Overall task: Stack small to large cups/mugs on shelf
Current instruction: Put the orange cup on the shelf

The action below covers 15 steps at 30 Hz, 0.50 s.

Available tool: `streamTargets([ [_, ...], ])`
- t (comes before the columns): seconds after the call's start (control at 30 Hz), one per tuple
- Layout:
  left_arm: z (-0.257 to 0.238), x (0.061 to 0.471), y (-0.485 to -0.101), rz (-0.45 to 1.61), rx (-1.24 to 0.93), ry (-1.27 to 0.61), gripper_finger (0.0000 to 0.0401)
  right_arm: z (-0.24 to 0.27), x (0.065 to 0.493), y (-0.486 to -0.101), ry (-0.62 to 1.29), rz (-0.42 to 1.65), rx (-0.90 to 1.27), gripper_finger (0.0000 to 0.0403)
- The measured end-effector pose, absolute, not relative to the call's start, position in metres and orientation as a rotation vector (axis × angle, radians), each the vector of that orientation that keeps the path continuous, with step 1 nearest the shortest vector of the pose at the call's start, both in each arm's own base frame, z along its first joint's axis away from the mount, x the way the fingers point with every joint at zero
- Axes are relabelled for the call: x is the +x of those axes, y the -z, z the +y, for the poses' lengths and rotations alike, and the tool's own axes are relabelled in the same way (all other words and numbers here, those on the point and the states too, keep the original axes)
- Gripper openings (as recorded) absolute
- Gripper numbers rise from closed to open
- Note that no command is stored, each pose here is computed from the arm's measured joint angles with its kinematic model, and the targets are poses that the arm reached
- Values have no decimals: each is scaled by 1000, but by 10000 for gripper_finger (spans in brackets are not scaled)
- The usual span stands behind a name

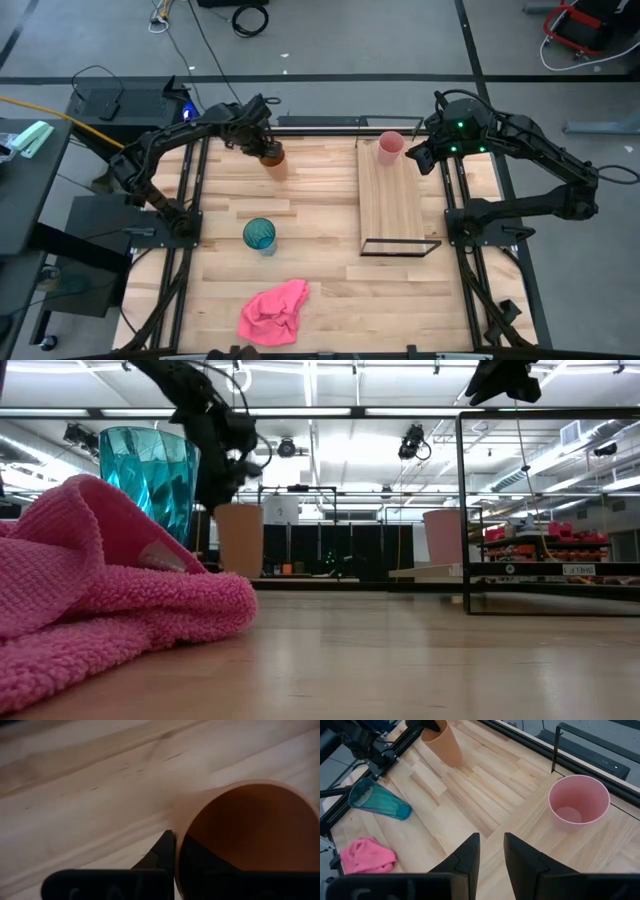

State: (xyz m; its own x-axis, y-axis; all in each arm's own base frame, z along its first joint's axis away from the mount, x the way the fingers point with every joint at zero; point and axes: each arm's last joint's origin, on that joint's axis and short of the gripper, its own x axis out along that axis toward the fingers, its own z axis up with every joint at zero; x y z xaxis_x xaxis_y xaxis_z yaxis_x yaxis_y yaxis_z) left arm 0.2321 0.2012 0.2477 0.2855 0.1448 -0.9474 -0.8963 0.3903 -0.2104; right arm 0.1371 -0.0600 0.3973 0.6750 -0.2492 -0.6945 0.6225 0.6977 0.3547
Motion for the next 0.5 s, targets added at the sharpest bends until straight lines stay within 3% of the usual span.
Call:
streamTargets([
  [0.37, 164, 278, -368, 840, -703, -676, 10, -60, 137, -397, 521, 664, 605, 95],
  [0.5, 149, 296, -394, 819, -646, -640, 10, -60, 137, -397, 518, 665, 597, 95],
])
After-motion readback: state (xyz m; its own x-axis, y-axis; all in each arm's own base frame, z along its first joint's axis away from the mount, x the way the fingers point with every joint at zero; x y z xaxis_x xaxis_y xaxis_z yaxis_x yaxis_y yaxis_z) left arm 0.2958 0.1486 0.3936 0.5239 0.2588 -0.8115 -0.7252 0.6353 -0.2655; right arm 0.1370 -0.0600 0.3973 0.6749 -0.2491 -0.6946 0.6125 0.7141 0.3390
